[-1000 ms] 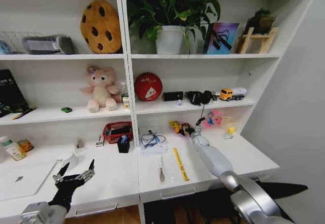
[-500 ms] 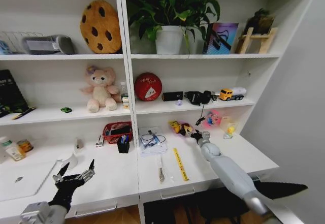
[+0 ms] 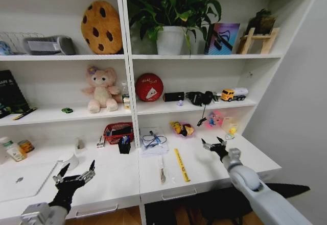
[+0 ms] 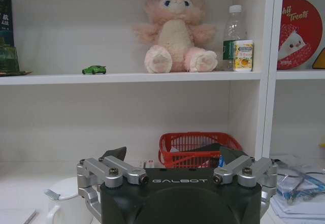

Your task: Organize the objects on the table.

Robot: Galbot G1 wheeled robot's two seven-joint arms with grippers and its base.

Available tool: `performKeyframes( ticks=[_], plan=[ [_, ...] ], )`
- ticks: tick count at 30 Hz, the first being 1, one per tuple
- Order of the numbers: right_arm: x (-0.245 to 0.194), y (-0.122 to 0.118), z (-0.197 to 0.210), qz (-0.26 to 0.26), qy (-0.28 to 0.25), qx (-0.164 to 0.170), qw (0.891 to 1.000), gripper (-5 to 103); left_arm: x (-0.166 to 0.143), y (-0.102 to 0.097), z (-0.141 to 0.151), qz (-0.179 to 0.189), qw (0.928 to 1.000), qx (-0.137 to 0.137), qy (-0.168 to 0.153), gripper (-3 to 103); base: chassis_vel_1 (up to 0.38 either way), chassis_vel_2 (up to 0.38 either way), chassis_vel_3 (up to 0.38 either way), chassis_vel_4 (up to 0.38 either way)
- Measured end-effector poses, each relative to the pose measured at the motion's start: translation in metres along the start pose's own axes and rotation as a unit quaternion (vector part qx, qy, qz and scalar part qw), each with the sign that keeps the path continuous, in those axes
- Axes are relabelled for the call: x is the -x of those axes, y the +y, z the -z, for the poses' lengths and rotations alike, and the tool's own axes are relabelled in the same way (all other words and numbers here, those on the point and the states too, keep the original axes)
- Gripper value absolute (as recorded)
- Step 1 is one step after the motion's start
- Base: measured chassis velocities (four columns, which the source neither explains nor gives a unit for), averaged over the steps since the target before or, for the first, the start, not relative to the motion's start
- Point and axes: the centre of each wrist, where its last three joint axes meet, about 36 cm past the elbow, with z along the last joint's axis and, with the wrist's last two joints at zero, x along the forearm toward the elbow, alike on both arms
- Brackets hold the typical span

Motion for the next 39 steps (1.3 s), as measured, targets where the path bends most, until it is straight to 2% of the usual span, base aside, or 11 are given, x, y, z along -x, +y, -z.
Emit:
performKeyframes(
  ticks=[3, 4, 6, 12, 18, 39],
  plan=[
    [-0.054, 0.01, 0.008, -0.012, -0.016, -0.01, 1.0, 100, 0.0, 0.0, 0.0, 0.0, 1.0, 0.0, 0.0, 100, 0.0, 0.0, 0.0, 0.0],
    [-0.054, 0.01, 0.008, -0.012, -0.016, -0.01, 1.0, 100, 0.0, 0.0, 0.0, 0.0, 1.0, 0.0, 0.0, 100, 0.0, 0.0, 0.0, 0.0],
    [-0.091, 0.016, 0.011, -0.015, -0.024, -0.006, 1.0, 100, 0.0, 0.0, 0.0, 0.0, 1.0, 0.0, 0.0, 100, 0.0, 0.0, 0.0, 0.0],
    [-0.138, 0.026, -0.001, -0.031, -0.036, 0.007, 0.999, 100, 0.0, 0.0, 0.0, 0.0, 1.0, 0.0, 0.0, 100, 0.0, 0.0, 0.0, 0.0],
    [-0.15, 0.032, -0.011, -0.048, -0.036, 0.014, 0.998, 100, 0.0, 0.0, 0.0, 0.0, 1.0, 0.0, 0.0, 100, 0.0, 0.0, 0.0, 0.0],
    [-0.146, 0.032, -0.013, -0.048, -0.035, 0.017, 0.998, 100, 0.0, 0.0, 0.0, 0.0, 1.0, 0.0, 0.0, 100, 0.0, 0.0, 0.0, 0.0]
  ],
)
